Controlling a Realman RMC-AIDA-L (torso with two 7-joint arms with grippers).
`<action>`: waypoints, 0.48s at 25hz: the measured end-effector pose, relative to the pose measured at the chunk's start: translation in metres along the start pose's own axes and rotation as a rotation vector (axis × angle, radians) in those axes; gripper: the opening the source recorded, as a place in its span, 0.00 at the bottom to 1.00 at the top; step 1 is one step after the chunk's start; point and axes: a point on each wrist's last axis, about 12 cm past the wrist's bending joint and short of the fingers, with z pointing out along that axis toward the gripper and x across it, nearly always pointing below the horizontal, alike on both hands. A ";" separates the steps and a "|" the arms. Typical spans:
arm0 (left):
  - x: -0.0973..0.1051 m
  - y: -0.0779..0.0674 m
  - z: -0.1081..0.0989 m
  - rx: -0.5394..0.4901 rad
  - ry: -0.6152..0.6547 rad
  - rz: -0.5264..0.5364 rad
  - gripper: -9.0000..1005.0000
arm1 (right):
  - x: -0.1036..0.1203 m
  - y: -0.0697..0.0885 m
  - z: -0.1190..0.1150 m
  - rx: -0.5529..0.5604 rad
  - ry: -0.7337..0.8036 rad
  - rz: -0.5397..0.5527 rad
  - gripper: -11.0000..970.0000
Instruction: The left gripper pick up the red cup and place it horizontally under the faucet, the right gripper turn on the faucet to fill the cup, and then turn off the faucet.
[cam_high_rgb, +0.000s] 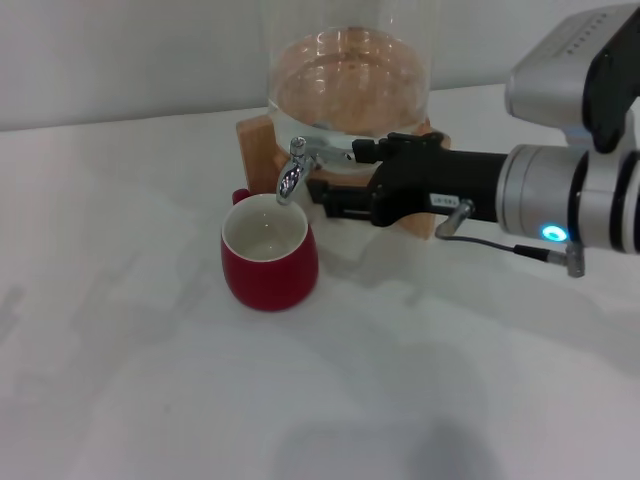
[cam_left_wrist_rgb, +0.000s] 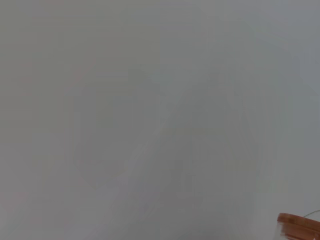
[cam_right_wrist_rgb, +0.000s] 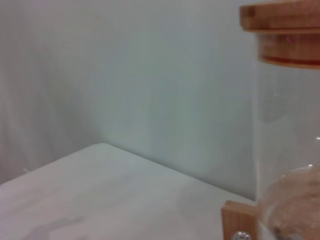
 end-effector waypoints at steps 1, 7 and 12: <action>0.000 0.000 0.000 0.001 -0.001 0.000 0.78 | 0.000 0.001 0.001 -0.003 0.000 -0.002 0.79; -0.001 0.000 0.000 0.003 -0.006 0.001 0.77 | -0.002 0.010 0.010 -0.036 0.004 -0.023 0.79; -0.001 0.000 -0.003 -0.004 -0.007 0.001 0.77 | -0.004 0.016 0.013 -0.064 0.007 -0.032 0.79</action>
